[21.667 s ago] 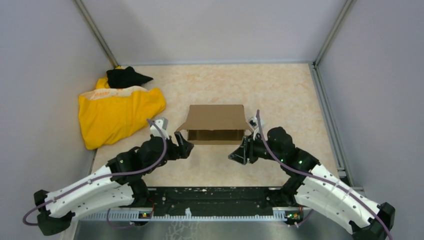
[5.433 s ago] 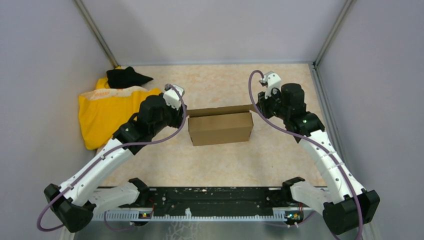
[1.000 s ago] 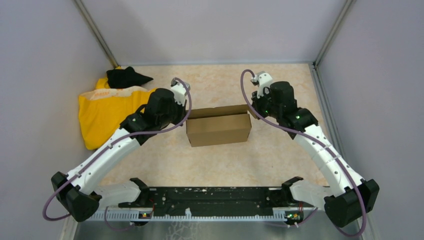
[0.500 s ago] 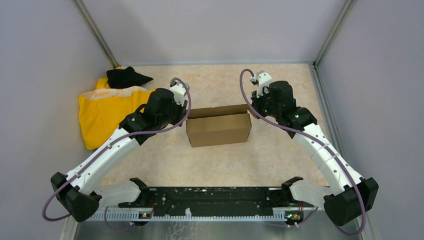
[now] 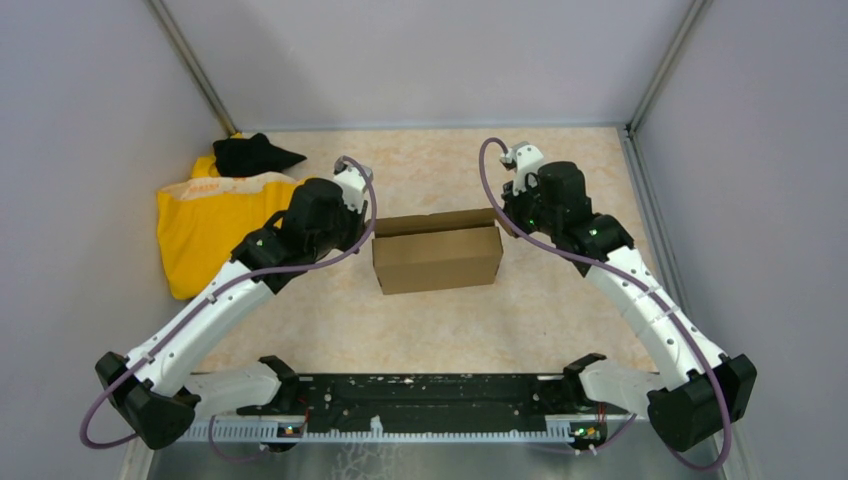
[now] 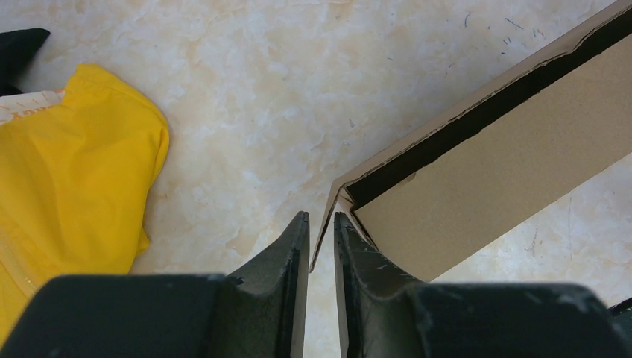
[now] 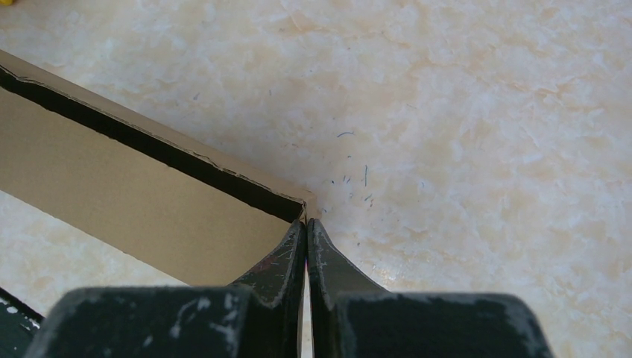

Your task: Fold the paper box

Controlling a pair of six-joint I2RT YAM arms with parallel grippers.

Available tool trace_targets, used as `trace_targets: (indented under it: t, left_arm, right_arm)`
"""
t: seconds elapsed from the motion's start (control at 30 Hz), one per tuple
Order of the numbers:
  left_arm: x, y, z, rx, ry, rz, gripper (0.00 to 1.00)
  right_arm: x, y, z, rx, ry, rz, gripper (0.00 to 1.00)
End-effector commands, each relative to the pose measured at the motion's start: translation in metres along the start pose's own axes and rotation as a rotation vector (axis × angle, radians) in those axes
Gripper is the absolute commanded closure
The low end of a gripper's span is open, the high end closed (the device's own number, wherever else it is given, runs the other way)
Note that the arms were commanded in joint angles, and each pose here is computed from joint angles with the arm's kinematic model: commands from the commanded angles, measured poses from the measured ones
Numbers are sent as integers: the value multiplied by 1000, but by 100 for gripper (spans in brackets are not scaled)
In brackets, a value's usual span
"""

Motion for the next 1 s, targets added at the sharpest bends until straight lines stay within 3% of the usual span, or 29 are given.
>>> trace_targets:
  t: [0.0, 0.97]
  left_arm:
    - [9, -6, 3, 9, 1, -35, 77]
    - [12, -2, -2, -2, -92, 16, 89]
  right_arm:
    - [19, -6, 7, 13, -4, -65, 100]
    - [17, -10, 7, -28, 86, -36, 100]
Point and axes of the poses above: each gripper's point midway between its finger pads, its own y axis out along the fingers, its own z axis along the line the jaws close on, x = y × z, the point moved 8 cm from there along -y, back along the fingers, and after that the axes turned 14 degrees about y, right-handed, at the moved point
